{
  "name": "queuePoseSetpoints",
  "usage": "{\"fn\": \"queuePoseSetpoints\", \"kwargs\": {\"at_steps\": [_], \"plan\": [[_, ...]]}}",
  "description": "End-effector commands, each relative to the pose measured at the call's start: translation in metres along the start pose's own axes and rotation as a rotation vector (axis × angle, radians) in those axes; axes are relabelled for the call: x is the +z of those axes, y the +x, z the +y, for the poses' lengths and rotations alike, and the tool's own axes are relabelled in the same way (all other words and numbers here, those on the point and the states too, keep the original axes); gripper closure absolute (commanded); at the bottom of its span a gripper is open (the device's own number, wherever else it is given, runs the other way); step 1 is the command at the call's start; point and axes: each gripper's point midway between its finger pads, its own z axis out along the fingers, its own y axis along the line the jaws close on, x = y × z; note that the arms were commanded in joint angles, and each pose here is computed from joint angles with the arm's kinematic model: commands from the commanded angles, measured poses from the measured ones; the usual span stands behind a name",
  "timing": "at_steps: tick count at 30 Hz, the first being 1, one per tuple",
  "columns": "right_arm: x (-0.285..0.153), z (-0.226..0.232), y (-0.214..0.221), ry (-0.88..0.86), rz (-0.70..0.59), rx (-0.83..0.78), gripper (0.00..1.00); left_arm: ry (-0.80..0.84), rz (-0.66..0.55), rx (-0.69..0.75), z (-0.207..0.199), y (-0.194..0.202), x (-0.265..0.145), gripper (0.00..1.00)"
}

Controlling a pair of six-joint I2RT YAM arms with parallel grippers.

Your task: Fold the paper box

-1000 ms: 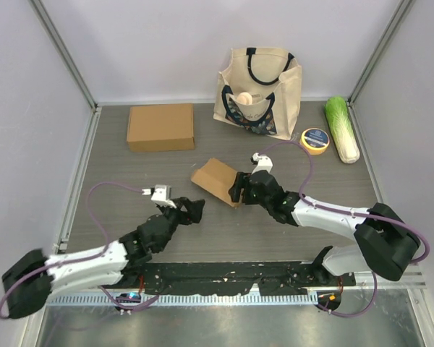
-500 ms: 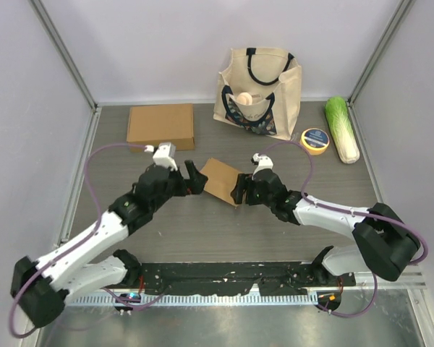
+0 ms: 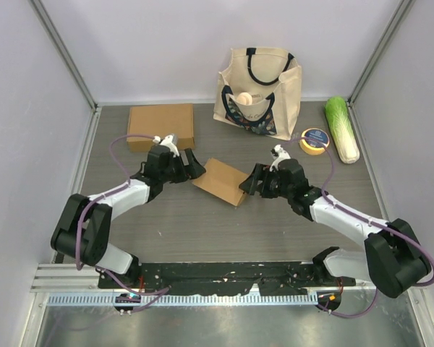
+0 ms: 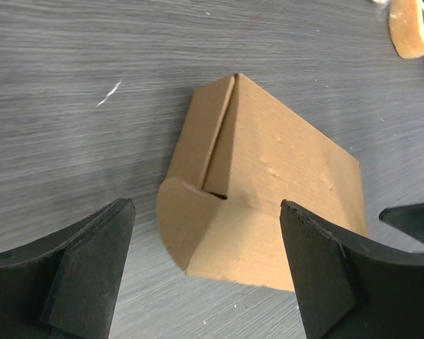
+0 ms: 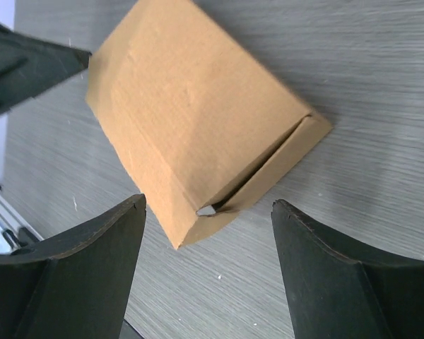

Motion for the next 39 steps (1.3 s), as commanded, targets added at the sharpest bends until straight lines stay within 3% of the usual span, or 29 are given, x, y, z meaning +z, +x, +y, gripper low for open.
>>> {"fn": "queuePoseSetpoints", "kwargs": {"at_steps": [1,5,9,14,17,21,24,29,31,35,39], "plan": [[-0.008,-0.001,-0.026,-0.040,-0.056,0.116,0.23,0.145,-0.044,0.029,-0.023,-0.009,0.015,0.14],[0.005,-0.007,-0.030,-0.042,-0.049,0.112,0.24,0.096,0.002,0.014,-0.005,0.011,0.024,0.25],[0.020,-0.005,-0.019,-0.101,-0.012,0.105,0.29,0.051,0.039,0.002,0.012,0.031,0.027,0.42],[0.030,-0.023,-0.004,-0.060,0.010,0.100,0.31,0.012,0.090,-0.021,0.029,0.062,0.023,0.50],[0.031,-0.034,0.007,-0.023,0.028,0.084,0.32,0.044,0.085,-0.033,0.021,0.061,0.015,0.48],[0.033,-0.044,0.012,0.020,0.053,0.056,0.34,0.074,0.065,-0.038,0.002,0.044,0.002,0.30],[0.031,-0.042,0.009,0.016,0.054,0.042,0.34,0.104,0.013,-0.037,-0.016,0.019,-0.010,0.22],[0.037,-0.028,-0.004,-0.052,0.049,0.062,0.34,0.132,-0.058,-0.035,-0.037,-0.014,-0.019,0.20],[0.040,-0.027,-0.009,-0.059,0.044,0.070,0.38,0.120,-0.057,-0.049,-0.034,-0.016,-0.015,0.19],[0.044,-0.042,-0.006,-0.031,0.051,0.095,0.56,0.128,-0.029,-0.106,-0.027,-0.011,-0.003,0.21],[0.040,-0.056,0.004,-0.018,0.065,0.133,0.66,0.120,-0.017,-0.127,-0.016,-0.004,0.005,0.21]]}}
